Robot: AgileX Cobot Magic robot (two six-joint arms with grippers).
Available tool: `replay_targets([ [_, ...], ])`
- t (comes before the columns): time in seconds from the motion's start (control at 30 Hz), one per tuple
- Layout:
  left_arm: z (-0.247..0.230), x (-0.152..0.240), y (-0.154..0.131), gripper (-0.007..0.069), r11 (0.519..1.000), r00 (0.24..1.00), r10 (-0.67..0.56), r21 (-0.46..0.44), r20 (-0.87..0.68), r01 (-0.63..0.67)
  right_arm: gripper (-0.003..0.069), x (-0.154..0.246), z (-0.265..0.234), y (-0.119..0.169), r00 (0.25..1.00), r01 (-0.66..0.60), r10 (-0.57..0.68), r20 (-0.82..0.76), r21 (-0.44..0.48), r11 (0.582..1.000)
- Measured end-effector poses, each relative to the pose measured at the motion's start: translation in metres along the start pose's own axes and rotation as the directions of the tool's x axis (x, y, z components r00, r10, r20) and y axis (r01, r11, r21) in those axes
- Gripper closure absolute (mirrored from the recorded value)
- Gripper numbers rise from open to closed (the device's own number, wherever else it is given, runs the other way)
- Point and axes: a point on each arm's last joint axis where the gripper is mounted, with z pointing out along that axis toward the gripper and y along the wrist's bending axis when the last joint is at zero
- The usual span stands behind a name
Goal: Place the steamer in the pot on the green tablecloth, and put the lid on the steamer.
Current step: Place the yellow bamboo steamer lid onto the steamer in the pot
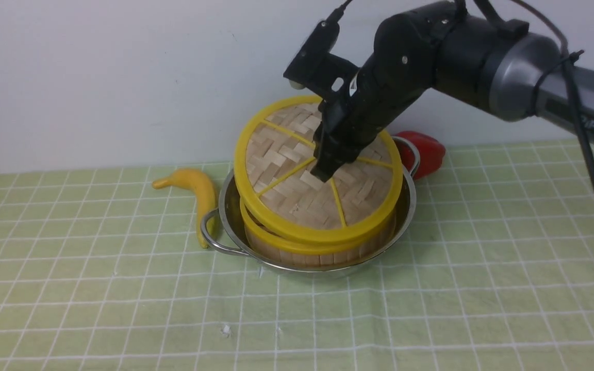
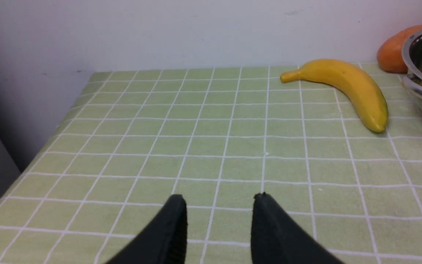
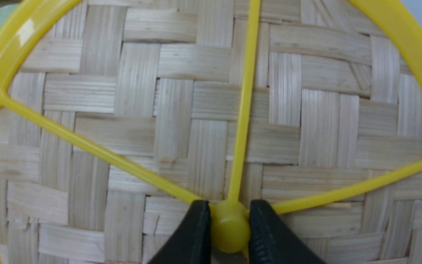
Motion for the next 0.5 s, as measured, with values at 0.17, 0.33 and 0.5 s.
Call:
replay_targets([
  [0.17,0.0,0.0,0.0,0.0382,1.0,1.0,0.0,0.0,0.0,0.0,0.0512,-0.0031,-0.0005,-0.0003,0.999,-0.01,0.01,0.03,0.002,1.0],
  [0.33,0.0,0.0,0.0,0.0382,1.0,1.0,0.0,0.0,0.0,0.0,0.0512,-0.0019,0.0055,0.0001,1.0,-0.013,0.013,0.028,-0.001,1.0],
  [0.5,0.0,0.0,0.0,0.0382,1.0,1.0,0.0,0.0,0.0,0.0,0.0512,-0.0011,0.0087,0.0003,1.0,-0.013,0.013,0.025,-0.002,1.0],
])
